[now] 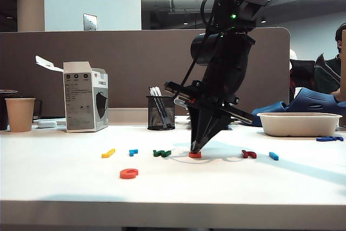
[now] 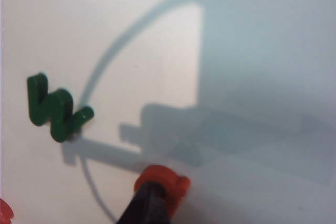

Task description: Select the appropriate letters from the row of letter magnets placed on the table to arrange into the word "car".

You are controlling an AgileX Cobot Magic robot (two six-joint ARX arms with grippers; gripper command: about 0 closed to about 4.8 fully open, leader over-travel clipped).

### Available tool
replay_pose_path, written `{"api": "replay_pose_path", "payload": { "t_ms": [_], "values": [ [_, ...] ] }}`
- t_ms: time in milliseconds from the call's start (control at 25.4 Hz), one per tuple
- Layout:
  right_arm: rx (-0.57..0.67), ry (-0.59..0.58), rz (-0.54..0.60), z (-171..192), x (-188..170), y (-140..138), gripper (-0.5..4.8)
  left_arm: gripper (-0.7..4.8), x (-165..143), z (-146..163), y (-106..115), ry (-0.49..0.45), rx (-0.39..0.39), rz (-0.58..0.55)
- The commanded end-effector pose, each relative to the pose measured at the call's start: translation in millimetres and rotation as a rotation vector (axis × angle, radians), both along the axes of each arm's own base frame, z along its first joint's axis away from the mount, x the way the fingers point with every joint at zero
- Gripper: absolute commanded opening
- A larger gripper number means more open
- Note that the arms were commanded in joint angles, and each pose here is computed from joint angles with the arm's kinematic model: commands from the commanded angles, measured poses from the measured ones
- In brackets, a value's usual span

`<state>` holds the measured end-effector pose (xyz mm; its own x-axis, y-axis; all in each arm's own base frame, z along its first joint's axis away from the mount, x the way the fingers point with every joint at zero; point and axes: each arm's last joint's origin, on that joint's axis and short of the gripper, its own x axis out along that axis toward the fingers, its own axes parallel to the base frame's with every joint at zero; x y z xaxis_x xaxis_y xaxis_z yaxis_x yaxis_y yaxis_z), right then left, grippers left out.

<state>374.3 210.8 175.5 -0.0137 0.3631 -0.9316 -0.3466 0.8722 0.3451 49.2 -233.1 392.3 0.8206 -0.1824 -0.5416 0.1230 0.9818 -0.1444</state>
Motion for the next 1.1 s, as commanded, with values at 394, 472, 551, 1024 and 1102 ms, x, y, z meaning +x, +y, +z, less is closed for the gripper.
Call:
{"api": "replay_pose_path", "payload": {
  "t_ms": [394, 472, 551, 1024, 1102],
  "values": [
    [-0.017, 0.096, 0.068, -5, -19, 17, -0.06, -0.05, 0, 1, 0, -0.008, -0.007, 0.003],
    [-0.019, 0.107, 0.082, -5, -23, 21, -0.06, -0.05, 0, 1, 0, -0.008, -0.007, 0.003],
    [-0.012, 0.127, 0.106, -5, -31, 31, -0.06, -0.05, 0, 1, 0, -0.008, -0.007, 0.003],
    [-0.004, 0.193, 0.084, -5, -45, 47, -0.06, -0.05, 0, 1, 0, -0.008, -0.007, 0.003],
    [-0.007, 0.197, 0.082, -5, -47, 49, -0.06, -0.05, 0, 1, 0, -0.008, -0.007, 0.003]
  ]
}}
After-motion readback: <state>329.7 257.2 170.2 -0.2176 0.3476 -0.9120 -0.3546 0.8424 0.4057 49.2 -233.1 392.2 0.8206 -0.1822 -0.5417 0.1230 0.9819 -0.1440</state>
